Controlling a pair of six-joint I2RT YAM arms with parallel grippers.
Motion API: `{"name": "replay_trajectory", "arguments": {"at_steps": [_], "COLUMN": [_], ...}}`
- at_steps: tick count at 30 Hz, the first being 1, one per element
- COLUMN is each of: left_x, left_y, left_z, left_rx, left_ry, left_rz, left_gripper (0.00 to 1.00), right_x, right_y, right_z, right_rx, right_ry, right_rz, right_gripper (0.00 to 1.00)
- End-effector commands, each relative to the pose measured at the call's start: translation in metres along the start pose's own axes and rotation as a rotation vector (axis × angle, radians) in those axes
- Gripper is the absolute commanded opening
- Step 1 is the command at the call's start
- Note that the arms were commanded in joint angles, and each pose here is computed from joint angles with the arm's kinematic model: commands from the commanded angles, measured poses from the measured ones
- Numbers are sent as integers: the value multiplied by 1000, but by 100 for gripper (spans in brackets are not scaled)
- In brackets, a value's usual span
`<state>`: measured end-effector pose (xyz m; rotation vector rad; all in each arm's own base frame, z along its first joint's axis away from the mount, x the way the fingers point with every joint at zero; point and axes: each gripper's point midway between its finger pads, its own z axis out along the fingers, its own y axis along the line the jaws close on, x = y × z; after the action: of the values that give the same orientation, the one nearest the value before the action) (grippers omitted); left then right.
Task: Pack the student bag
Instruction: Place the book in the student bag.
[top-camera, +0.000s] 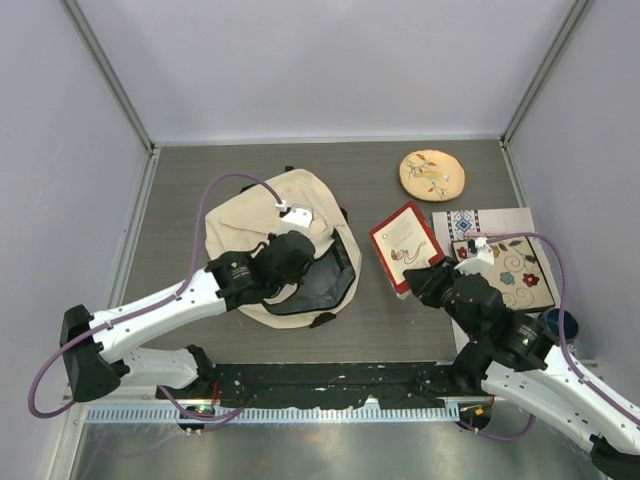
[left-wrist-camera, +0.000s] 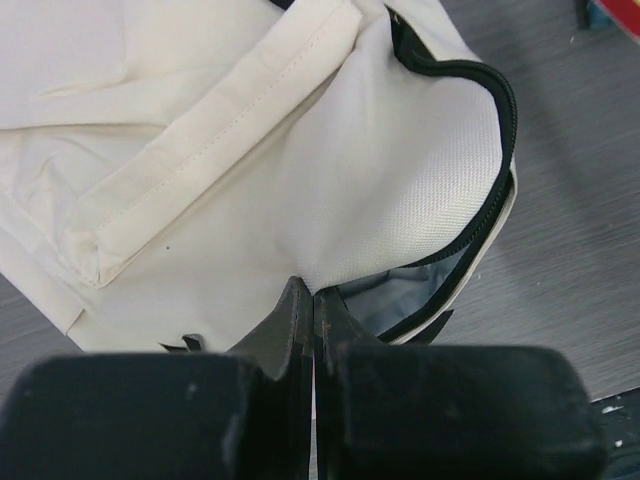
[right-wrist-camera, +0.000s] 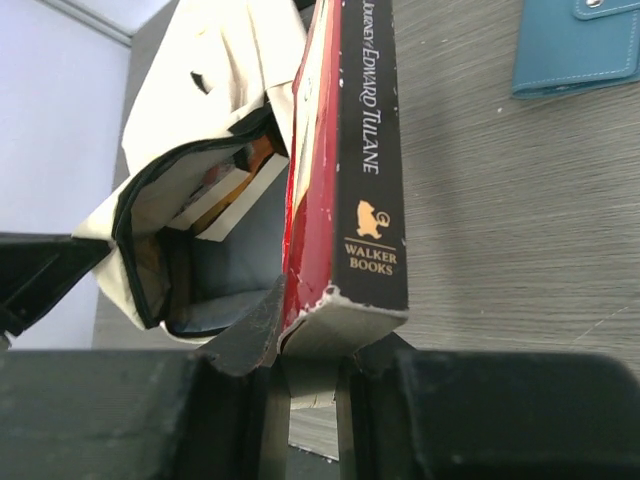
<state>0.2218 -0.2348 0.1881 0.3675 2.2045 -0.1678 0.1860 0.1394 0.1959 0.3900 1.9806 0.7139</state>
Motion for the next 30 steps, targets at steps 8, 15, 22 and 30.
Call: {"name": "replay_trajectory", "arguments": {"at_steps": [8, 15, 22, 30], "left_x": [-69, -77, -74, -76], "left_y": [-14, -20, -15, -12], "left_z": [-35, -36, -39, -44], "left_rx": [94, 114, 107, 116], "left_ry": [-143, -151, -155, -170], "left_rz": [-177, -182, -191, -191], "left_gripper": [0, 0, 0, 0], "right_x": [-8, 28, 59, 75], "right_y": [43, 67, 83, 122], "right_z": [-56, -71, -49, -33], "right_rx": [-283, -455, -502, -659], "right_ry": [85, 276, 388, 472], "right_rz": [130, 91, 121, 220], "right_gripper": [1, 1, 1, 1]}}
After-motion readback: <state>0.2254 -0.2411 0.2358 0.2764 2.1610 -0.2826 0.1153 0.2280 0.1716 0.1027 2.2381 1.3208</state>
